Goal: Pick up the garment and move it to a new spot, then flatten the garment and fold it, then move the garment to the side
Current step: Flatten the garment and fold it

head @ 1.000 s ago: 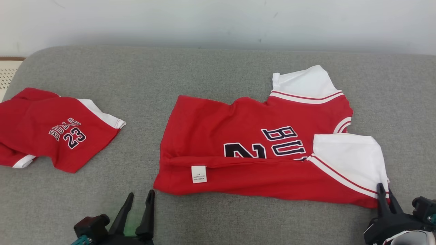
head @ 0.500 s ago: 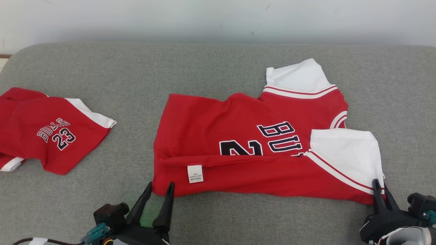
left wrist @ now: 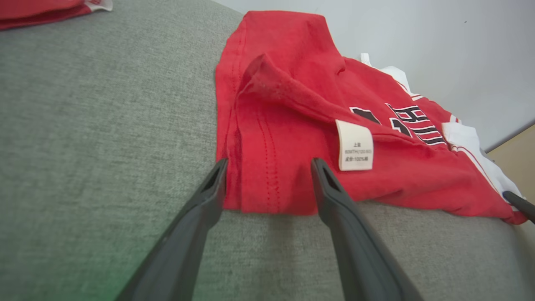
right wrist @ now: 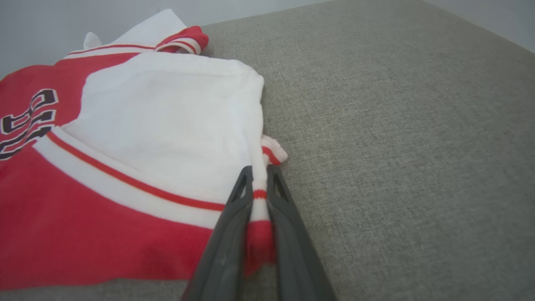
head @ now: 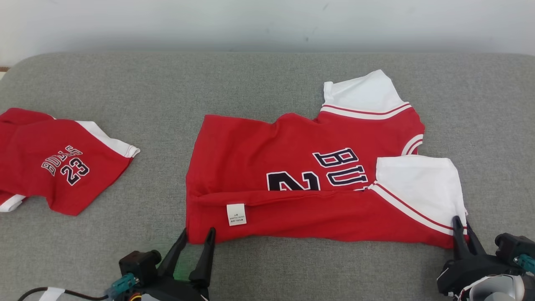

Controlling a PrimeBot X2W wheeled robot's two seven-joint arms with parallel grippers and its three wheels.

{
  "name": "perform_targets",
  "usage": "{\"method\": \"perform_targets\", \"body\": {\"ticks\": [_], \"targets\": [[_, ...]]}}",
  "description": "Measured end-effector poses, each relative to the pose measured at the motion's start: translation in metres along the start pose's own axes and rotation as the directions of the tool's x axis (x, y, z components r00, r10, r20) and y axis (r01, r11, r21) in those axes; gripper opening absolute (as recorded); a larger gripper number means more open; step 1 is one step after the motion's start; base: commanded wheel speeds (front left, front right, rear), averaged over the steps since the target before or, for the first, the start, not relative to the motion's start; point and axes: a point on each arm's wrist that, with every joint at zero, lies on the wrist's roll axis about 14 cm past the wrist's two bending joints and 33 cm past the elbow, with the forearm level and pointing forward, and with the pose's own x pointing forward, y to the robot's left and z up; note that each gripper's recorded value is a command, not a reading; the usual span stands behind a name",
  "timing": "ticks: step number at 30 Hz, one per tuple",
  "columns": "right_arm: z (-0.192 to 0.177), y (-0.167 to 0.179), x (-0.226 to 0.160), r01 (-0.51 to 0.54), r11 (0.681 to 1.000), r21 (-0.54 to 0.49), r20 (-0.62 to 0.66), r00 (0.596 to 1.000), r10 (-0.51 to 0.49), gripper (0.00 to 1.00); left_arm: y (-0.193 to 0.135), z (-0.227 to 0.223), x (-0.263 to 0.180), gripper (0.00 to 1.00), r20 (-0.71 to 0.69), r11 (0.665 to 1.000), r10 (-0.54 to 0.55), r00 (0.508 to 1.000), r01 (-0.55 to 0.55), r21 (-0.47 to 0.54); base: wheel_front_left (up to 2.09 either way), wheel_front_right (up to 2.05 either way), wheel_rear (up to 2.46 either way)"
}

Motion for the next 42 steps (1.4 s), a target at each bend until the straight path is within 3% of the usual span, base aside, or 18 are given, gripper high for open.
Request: {"method": "perform_targets", "body": {"ticks": [6, 7, 8, 9, 10, 18, 42], "targets": [[0.001, 0.001, 0.000, -0.002, 1.000, 0.000, 0.002, 1.000, 0.002, 0.00, -0.003, -0.001, 0.004, 1.00, -0.006, 1.000, -0.010, 1.000, 0.010, -0.007, 0.00, 0.00, 0.00], [0.001, 0.001, 0.000, -0.002, 1.000, 0.000, 0.002, 1.000, 0.002, 0.00, -0.004, -0.002, 0.004, 0.89, -0.008, 1.000, -0.011, 1.000, 0.011, -0.010, 0.00, 0.00, 0.00], [0.001, 0.001, 0.000, -0.002, 1.000, 0.000, 0.004, 1.000, 0.002, 0.00, -0.004, -0.003, 0.004, 0.50, -0.011, 1.000, -0.011, 1.000, 0.011, -0.011, 0.00, 0.00, 0.00], [0.001, 0.001, 0.000, -0.002, 1.000, 0.002, 0.005, 1.000, 0.002, 0.00, -0.004, -0.004, 0.004, 0.34, -0.015, 1.000, -0.011, 1.000, 0.011, -0.011, 0.00, 0.00, 0.00], [0.002, 0.001, 0.000, -0.002, 1.000, 0.003, 0.007, 1.000, 0.002, 0.00, -0.005, -0.006, 0.004, 0.00, -0.020, 1.000, -0.016, 1.000, 0.016, -0.008, 0.00, 0.00, 0.00], [0.008, 0.002, -0.005, -0.004, 1.000, 0.007, 0.025, 1.000, 0.004, 0.00, -0.002, -0.001, 0.000, 0.00, -0.014, 1.000, -0.006, 1.000, 0.006, -0.018, 0.00, 0.00, 0.00], [0.004, 0.021, -0.065, -0.070, 0.997, 0.020, 0.047, 0.997, 0.069, 0.00, 0.024, -0.006, -0.070, 0.00, -0.031, 0.996, 0.089, 0.996, -0.089, 0.021, 0.00, 0.00, 0.00]]}}
